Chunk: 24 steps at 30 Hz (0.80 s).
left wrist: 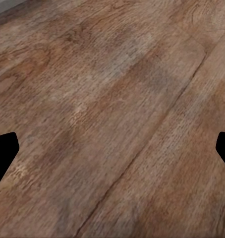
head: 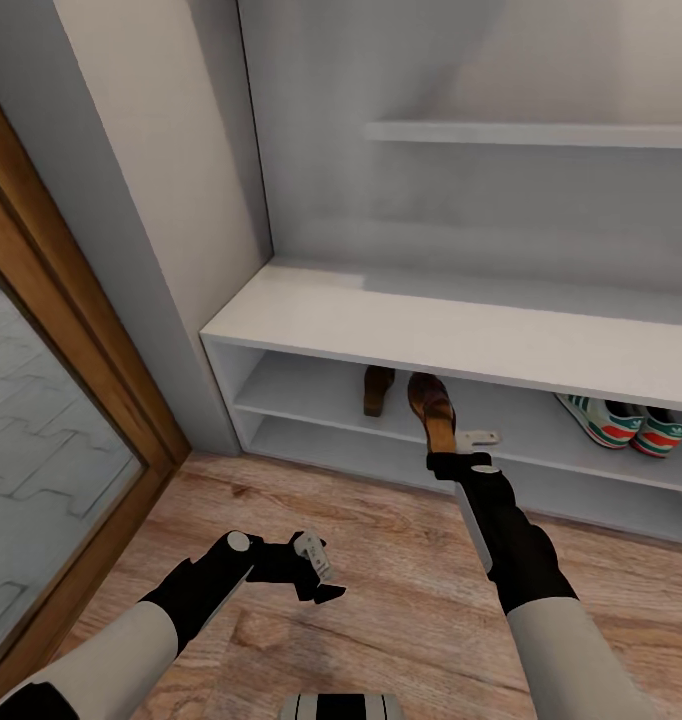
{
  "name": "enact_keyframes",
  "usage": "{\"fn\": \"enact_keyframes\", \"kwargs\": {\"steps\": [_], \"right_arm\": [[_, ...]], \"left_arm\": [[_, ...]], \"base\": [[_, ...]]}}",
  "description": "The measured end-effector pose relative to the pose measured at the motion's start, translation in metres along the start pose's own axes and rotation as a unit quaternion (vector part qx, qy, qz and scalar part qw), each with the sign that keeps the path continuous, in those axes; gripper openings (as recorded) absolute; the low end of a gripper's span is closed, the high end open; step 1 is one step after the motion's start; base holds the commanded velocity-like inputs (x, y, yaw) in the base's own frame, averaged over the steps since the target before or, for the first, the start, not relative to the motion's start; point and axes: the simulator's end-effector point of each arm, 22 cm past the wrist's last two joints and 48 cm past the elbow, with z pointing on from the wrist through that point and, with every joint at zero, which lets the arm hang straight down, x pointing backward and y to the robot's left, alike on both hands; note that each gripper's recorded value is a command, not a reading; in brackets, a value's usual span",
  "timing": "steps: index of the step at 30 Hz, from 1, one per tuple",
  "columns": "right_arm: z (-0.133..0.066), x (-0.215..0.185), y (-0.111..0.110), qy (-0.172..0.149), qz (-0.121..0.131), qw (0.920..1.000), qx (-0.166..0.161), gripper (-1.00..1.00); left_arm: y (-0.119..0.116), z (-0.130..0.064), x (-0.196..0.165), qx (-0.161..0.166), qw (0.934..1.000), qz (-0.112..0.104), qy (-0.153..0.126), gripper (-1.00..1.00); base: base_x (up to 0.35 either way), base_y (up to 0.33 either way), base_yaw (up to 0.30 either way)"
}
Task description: Pick up the two gym shoes and the two sandals from the corridor floor and place them onto the hallstand (shoe rack) in the corridor, making sure they are on the rack and not on the floor. Arrange them so the two gym shoes are next to each other and the two sandals are next to each other.
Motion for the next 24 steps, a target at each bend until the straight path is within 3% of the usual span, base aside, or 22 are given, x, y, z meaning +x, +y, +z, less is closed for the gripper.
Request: {"fn": "enact_keyframes", "kwargs": {"steps": [5,10,20,24], "right_arm": [[0.011,0.034,0.004,0.038,-0.008,0.9992,-0.001,-1.0],[0.011,0.038,0.004,0.042,-0.01,0.9991,-0.001,-1.0],[0.011,0.038,0.004,0.043,-0.01,0.999,-0.001,-1.0],[0.012,0.038,0.004,0.043,-0.01,0.999,-0.001,-1.0]], "left_arm": [[0.0,0.0,0.0,0.0,1.0,0.0,0.0,1.0],[0.0,0.0,0.0,0.0,1.0,0.0,0.0,1.0],[-0.001,0.0,-0.001,0.0,1.0,0.001,0.0,1.0],[-0.001,0.001,-0.001,0.001,1.0,0.001,0.0,1.0]], "base": [[0.0,0.0,0.0],[0.09,0.014,0.0],[0.299,0.059,0.0],[0.089,0.002,0.0]]}}
